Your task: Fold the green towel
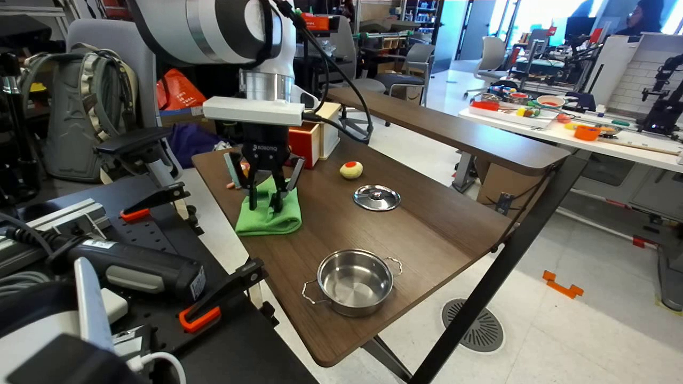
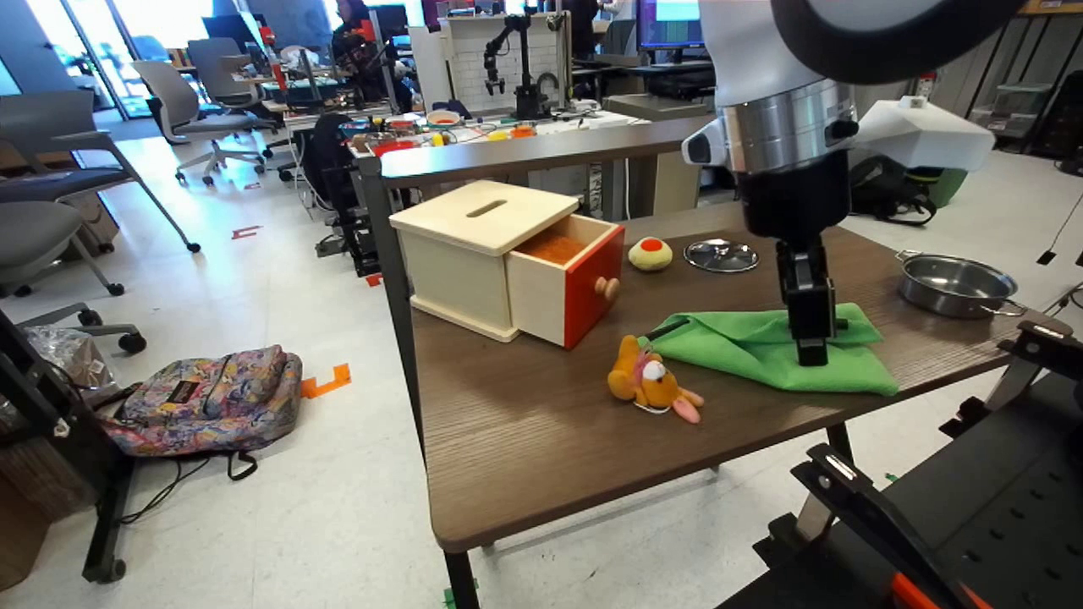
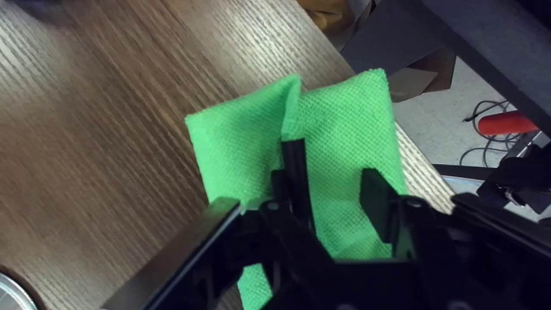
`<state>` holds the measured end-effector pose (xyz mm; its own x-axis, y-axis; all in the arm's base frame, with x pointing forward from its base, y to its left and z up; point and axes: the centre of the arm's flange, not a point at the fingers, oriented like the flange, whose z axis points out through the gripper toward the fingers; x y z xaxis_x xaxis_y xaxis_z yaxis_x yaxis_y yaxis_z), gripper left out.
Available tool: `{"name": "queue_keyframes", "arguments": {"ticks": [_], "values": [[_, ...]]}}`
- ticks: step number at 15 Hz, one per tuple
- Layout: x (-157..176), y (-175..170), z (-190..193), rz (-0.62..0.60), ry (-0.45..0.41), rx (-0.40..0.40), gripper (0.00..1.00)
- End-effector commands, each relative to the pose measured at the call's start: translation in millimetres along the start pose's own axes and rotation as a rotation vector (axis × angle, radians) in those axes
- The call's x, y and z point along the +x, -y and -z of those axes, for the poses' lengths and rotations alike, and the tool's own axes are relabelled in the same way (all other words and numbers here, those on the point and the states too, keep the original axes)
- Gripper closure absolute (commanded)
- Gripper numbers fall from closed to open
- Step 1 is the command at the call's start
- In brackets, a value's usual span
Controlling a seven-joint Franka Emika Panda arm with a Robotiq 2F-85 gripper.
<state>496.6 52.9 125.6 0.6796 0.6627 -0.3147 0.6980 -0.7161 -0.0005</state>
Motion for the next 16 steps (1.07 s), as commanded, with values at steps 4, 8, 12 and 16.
{"name": "queue_keyframes", "arguments": {"ticks": [4,8,12,16], "values": [[-5,-2,19,-0.010,-0.006,0.037,0.01],[-25,16,50,-0.013,-0.042,0.024,0.00],[-51,36,91,0.009,-0.112,0.032,0.00],[-34,30,81,0.001,-0.108,0.010,0.00]]}}
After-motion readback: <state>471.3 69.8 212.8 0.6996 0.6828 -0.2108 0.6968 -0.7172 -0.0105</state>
